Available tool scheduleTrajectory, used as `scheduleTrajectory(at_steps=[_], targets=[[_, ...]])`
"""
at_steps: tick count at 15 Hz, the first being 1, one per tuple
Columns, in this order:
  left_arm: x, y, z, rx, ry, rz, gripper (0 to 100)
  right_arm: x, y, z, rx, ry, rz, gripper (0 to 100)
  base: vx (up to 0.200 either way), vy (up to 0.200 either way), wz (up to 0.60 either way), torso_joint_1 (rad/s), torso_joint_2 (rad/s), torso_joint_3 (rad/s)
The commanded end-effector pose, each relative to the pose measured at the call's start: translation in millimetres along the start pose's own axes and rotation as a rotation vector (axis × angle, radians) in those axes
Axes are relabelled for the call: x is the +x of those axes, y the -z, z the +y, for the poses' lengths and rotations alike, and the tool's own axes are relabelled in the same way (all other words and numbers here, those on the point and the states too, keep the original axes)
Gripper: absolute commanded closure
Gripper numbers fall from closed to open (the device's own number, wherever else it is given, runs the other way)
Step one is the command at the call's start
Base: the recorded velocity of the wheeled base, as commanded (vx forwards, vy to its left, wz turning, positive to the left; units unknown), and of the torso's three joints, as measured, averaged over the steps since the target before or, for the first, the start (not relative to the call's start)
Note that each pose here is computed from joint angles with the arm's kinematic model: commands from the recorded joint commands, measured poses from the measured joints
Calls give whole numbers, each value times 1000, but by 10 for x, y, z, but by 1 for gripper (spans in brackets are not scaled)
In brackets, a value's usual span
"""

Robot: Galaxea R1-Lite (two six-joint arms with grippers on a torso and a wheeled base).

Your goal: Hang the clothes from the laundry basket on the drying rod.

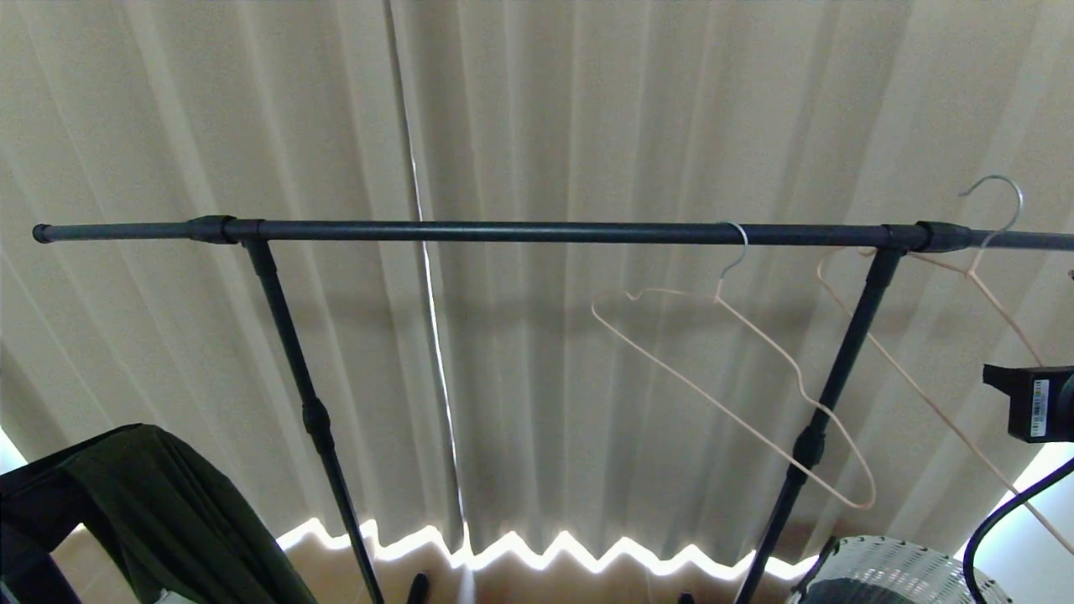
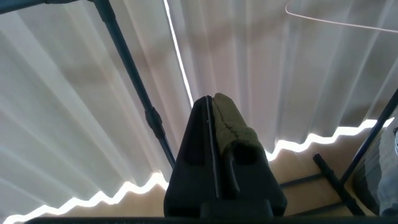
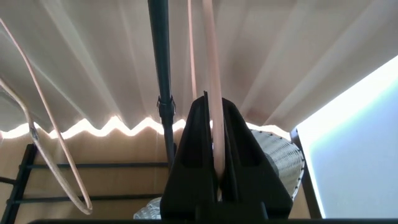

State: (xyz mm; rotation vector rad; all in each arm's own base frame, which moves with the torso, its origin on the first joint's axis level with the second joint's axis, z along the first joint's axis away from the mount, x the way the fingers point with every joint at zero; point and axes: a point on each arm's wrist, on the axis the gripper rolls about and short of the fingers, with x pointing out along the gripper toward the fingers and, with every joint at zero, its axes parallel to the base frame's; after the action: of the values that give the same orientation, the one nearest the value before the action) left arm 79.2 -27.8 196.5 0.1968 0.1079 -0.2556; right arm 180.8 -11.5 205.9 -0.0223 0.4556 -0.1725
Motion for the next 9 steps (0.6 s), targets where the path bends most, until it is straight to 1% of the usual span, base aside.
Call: scheduleTrajectory(at_steps=[1, 4, 8, 9], targets=[[-1, -1, 0, 0, -1, -2, 100, -6, 1, -1, -1, 0, -1, 100, -200, 0, 0, 22, 17, -2], [3, 15, -3, 1, 1, 6, 100, 7, 77, 7, -5, -3, 23, 100, -200, 0, 0, -6, 7, 2], [1, 32, -7, 13, 3, 10, 100, 10, 95, 8, -4, -6, 29, 100, -200, 0, 0, 1, 2, 4], [5, 50, -10, 15, 4, 18, 100, 12, 106, 9, -5, -9, 32, 100, 0, 0, 0, 0, 0, 0]])
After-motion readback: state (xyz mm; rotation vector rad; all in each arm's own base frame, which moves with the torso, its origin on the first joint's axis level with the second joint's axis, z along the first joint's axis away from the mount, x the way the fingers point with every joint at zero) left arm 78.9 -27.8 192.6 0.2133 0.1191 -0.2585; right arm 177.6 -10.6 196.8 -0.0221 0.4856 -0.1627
